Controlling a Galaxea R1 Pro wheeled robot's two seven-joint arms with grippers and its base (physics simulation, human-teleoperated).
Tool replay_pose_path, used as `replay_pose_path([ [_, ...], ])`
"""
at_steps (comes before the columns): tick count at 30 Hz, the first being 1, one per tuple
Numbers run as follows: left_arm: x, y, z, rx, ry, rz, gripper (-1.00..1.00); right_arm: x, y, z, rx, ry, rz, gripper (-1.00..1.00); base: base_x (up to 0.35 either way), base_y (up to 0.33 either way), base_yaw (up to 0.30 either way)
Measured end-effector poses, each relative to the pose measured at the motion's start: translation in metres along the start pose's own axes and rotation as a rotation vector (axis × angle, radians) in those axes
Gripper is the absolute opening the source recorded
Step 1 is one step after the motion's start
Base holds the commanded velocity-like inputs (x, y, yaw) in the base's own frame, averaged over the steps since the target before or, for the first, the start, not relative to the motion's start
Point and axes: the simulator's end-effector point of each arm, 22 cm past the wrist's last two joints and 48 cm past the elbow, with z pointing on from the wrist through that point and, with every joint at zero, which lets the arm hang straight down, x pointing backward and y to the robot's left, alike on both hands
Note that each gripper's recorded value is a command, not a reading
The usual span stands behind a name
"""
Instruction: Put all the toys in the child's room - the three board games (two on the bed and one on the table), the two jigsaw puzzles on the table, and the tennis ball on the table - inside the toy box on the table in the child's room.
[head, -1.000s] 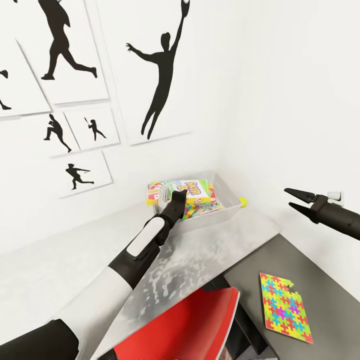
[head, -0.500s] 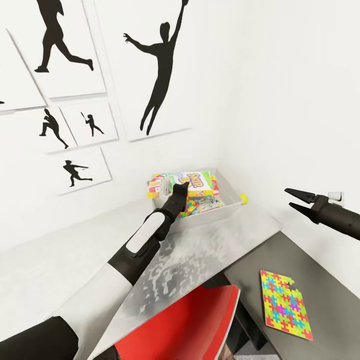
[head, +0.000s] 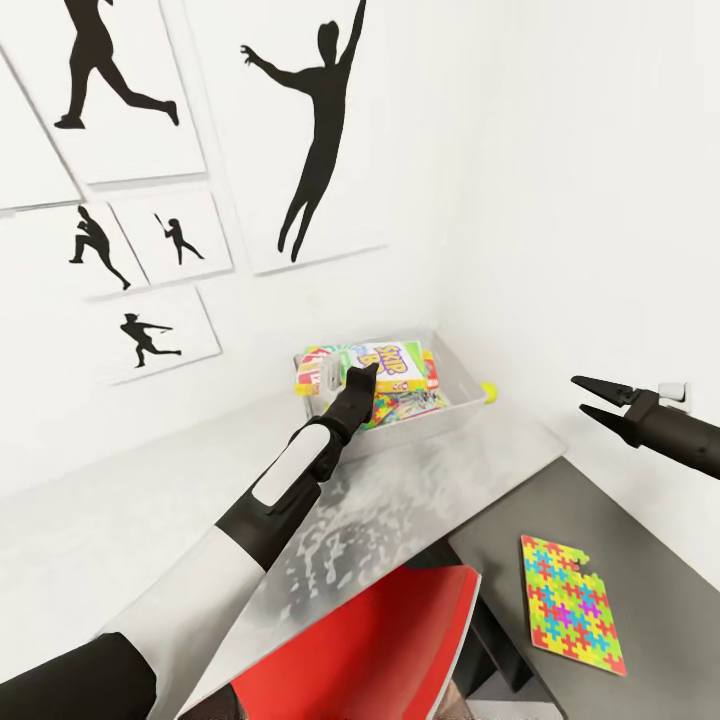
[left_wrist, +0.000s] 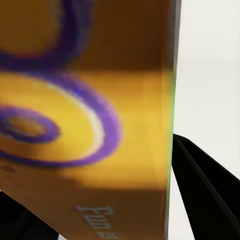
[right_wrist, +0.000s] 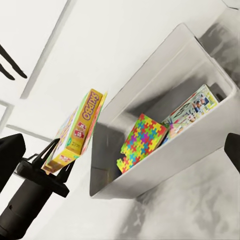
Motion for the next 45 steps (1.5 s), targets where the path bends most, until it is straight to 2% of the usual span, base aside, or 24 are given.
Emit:
replay_pose_path([
  [8, 0.007, 0.008, 0.002, -0.009, 0.017, 0.006, -1.00, 0.004, -0.006, 0.003, 0.007, 0.008, 0.007, 1.00, 0.000, 0.000, 0.000],
  [13, 0.015, 0.001, 0.001, 0.012, 0.035, 0.009, -1.00, 0.006, -0.010, 0.005, 0.012, 0.013, 0.010, 1.00, 0.000, 0.000, 0.000],
  [33, 0.015, 0.016, 0.008, -0.004, 0.040, -0.003, -1.00, 0.014, -0.026, 0.013, 0.030, 0.031, 0.027, 1.00, 0.000, 0.000, 0.000],
  [37, 0.015, 0.013, 0.009, 0.005, 0.043, -0.004, -1.00, 0.015, -0.029, 0.014, 0.033, 0.034, 0.030, 1.00, 0.000, 0.000, 0.000],
  [42, 0.015, 0.009, 0.011, 0.014, 0.046, -0.005, -1.00, 0.016, -0.020, 0.016, -0.019, 0.036, 0.068, 1.00, 0.000, 0.000, 0.000],
  [45, 0.015, 0.011, 0.012, 0.013, 0.046, -0.007, -1.00, 0.015, -0.020, 0.014, -0.023, 0.039, 0.071, 1.00, 0.000, 0.000, 0.000],
])
